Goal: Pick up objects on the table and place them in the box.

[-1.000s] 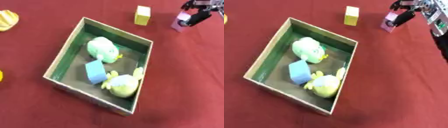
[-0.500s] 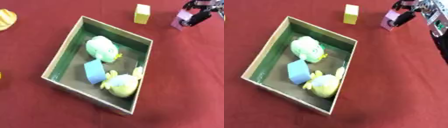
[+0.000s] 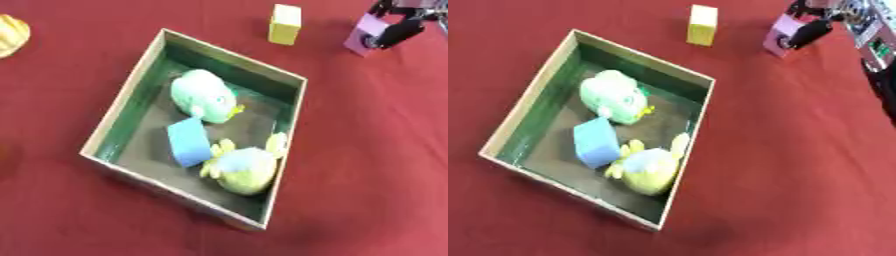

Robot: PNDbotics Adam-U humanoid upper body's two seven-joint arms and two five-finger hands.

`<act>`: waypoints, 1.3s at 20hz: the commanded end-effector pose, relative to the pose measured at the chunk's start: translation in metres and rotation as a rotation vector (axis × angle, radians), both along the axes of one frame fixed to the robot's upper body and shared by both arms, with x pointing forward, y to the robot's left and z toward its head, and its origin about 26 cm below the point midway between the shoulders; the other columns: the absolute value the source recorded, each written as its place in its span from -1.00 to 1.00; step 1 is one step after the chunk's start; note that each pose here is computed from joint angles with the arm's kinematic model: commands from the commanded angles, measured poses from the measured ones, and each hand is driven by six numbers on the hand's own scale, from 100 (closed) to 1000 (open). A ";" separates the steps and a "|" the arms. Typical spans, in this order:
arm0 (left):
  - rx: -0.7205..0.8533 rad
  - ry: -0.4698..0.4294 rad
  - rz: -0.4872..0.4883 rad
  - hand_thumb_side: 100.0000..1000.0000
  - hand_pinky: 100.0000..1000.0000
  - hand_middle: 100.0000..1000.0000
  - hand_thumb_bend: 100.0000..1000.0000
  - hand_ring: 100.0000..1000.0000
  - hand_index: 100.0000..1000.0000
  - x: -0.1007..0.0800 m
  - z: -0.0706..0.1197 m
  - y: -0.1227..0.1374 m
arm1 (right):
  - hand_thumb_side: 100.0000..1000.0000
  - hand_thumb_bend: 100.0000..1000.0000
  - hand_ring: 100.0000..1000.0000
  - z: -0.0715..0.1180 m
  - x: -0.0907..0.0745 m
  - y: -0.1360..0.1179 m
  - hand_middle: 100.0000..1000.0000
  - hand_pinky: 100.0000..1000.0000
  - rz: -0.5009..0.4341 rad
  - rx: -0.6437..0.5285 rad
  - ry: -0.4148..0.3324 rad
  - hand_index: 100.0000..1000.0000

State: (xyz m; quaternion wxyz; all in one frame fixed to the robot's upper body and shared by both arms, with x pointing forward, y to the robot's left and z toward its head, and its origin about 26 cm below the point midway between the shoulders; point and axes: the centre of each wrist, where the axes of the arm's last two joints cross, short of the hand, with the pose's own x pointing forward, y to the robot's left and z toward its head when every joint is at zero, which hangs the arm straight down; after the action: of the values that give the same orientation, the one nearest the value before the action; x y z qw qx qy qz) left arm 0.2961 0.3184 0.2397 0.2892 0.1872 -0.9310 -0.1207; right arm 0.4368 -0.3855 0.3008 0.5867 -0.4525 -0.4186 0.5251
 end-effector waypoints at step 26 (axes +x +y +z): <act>0.039 -0.013 0.013 0.09 0.56 0.30 -1.00 0.21 0.66 -0.004 0.007 0.003 | -0.67 -1.00 0.55 0.069 -0.050 0.041 0.26 0.47 0.171 0.030 -0.191 0.54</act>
State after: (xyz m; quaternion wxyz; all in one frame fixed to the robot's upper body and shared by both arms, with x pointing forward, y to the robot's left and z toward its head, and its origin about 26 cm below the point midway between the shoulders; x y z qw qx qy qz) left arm 0.2955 0.3193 0.2373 0.2948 0.1886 -0.9286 -0.1231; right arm 0.4018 -0.3440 0.3471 0.5260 -0.4393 -0.5084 0.5214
